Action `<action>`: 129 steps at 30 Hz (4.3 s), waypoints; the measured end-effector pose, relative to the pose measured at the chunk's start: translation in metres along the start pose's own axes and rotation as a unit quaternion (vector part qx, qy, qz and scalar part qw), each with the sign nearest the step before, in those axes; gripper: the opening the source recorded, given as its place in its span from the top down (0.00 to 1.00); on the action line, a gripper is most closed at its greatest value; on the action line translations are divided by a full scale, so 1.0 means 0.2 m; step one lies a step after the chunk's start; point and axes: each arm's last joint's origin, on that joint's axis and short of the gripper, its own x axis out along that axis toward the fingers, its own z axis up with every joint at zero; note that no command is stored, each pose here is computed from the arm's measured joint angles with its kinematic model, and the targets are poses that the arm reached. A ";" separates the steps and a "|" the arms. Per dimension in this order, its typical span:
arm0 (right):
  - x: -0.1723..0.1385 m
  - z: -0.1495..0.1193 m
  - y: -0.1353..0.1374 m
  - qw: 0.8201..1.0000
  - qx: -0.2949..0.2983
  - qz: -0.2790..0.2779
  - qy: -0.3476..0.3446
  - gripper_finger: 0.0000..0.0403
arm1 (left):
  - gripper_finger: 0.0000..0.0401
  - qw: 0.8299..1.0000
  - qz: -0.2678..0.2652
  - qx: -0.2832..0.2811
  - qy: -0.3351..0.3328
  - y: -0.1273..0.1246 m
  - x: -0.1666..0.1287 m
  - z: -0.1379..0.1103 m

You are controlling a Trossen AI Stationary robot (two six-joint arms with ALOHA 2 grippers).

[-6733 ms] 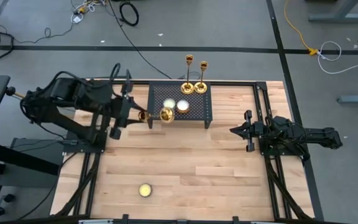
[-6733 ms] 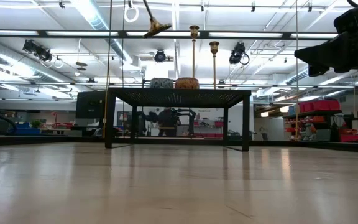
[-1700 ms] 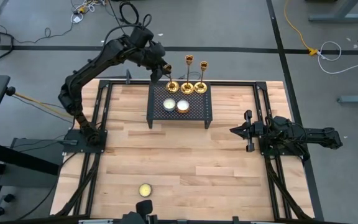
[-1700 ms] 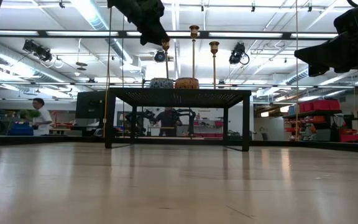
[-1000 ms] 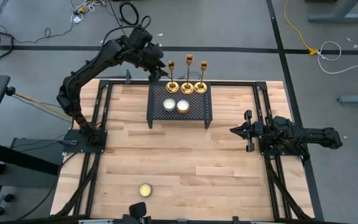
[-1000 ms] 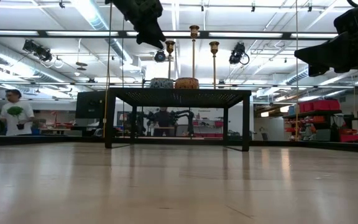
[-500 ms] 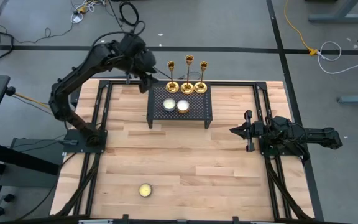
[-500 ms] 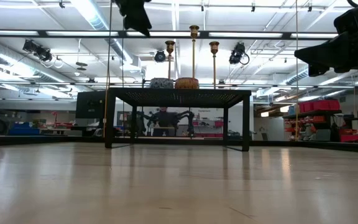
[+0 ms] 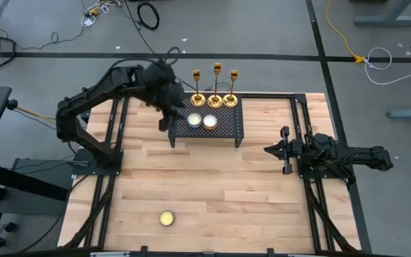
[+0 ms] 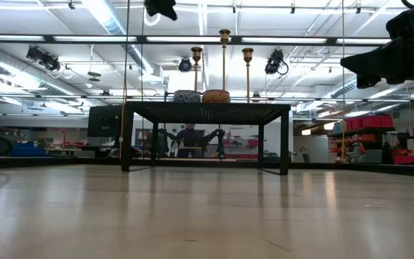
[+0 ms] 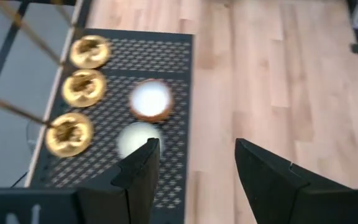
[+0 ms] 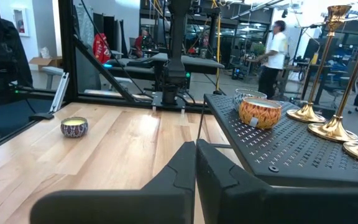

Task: Pick & Place candle stick holders
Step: Put the red scented candle on the shelf

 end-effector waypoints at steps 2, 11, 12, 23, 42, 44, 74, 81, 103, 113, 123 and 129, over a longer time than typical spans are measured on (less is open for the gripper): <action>0.00 0.00 0.00 1.000 0.000 0.000 0.000 0.97 | 0.47 1.000 -0.010 0.012 0.000 -0.04 0.01 0.01; 0.00 0.00 0.00 1.000 0.000 0.000 0.000 0.97 | 0.50 0.997 -0.041 0.066 0.001 -0.24 0.02 0.03; 0.00 0.00 0.00 1.000 0.000 0.000 0.000 0.97 | 0.51 0.996 -0.041 0.074 0.001 -0.26 0.02 0.03; 0.00 0.00 0.00 1.000 0.000 0.000 0.000 0.97 | 0.51 0.988 -0.071 0.133 0.017 -0.42 0.12 -0.09; 0.00 0.00 0.00 1.000 0.000 0.000 0.000 0.97 | 0.51 0.985 -0.099 0.141 -0.024 -0.52 0.12 -0.41; 0.00 0.00 0.00 1.000 0.000 0.000 0.000 0.97 | 0.51 0.985 -0.099 0.139 -0.037 -0.52 0.13 -0.42; 0.00 0.00 0.00 1.000 0.000 0.000 0.000 0.97 | 0.51 0.983 -0.116 0.131 -0.058 -0.56 0.24 -0.60; 0.00 0.00 0.00 1.000 0.000 0.000 0.000 0.97 | 0.51 0.983 -0.116 0.131 -0.058 -0.56 0.24 -0.60; 0.00 0.00 0.00 1.000 0.000 0.000 0.000 0.97 | 0.51 0.979 -0.138 0.141 -0.057 -0.63 0.23 -0.61; 0.00 0.00 0.00 1.000 0.000 0.000 0.000 0.97 | 0.51 0.973 -0.156 0.159 -0.058 -0.69 0.21 -0.62; 0.00 0.00 0.00 1.000 0.000 0.000 0.000 0.97 | 0.51 0.968 -0.179 0.169 -0.056 -0.75 0.20 -0.64; 0.00 0.00 0.00 1.000 0.000 0.000 0.000 0.97 | 0.51 0.964 -0.192 0.179 -0.054 -0.79 0.19 -0.66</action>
